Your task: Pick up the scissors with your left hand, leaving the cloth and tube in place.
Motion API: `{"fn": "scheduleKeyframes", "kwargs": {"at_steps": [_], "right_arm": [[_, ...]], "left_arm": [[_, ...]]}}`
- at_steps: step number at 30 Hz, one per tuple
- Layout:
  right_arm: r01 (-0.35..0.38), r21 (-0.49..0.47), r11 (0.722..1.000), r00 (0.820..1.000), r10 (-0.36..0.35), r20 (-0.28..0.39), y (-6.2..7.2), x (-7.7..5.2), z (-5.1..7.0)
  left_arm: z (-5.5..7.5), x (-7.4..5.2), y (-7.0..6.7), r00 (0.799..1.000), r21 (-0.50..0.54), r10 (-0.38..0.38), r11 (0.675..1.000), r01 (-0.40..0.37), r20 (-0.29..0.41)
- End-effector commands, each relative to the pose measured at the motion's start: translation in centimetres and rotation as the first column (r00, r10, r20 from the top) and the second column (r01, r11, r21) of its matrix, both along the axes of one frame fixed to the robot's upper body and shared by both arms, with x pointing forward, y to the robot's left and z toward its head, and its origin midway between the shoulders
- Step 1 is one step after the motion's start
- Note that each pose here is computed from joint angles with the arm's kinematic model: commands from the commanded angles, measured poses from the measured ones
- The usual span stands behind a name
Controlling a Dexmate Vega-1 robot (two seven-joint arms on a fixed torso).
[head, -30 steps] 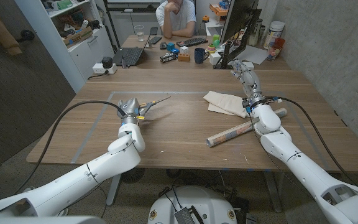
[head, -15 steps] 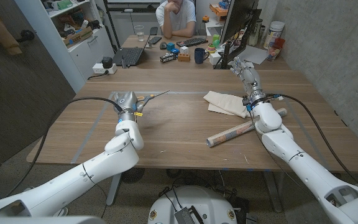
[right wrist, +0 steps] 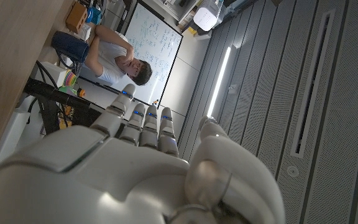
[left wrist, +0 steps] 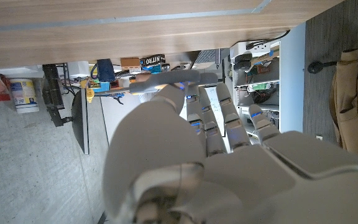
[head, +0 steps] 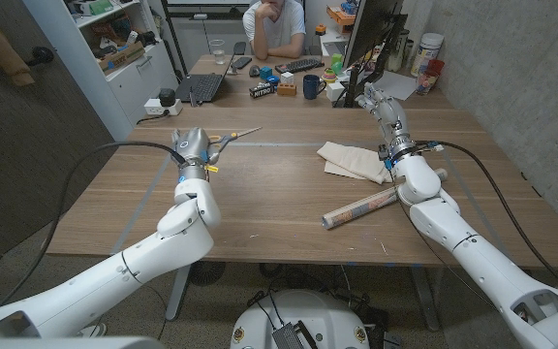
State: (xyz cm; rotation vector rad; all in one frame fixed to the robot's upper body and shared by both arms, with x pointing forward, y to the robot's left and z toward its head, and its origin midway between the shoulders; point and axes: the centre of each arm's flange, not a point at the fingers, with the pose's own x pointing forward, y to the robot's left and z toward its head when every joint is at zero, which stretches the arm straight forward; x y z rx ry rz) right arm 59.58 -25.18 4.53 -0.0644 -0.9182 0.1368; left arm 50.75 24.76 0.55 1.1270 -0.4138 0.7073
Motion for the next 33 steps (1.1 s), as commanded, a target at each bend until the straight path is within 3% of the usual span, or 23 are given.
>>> {"fn": "scheduleKeyframes", "kwargs": {"at_steps": [1,10,29,33], "right_arm": [[0.006,-0.009,1.000,1.000,-0.006,0.013,0.5,-0.3,1.0],[-0.001,-0.010,1.000,1.000,0.001,0.011,0.8,0.2,1.4],[0.012,-0.024,1.000,1.000,-0.012,0.021,0.9,0.2,2.2],[0.004,-0.026,1.000,1.000,-0.003,0.017,1.0,0.3,1.9]], "left_arm": [[2.5,-1.7,0.6,0.996,-0.014,0.006,1.000,-0.004,0.087],[3.7,-2.1,0.7,0.992,-0.007,0.018,1.000,-0.017,0.123],[3.6,-1.5,1.0,0.995,-0.027,0.019,0.999,-0.016,0.099],[3.4,-1.5,1.0,0.996,-0.024,0.020,1.000,-0.018,0.086]]}}
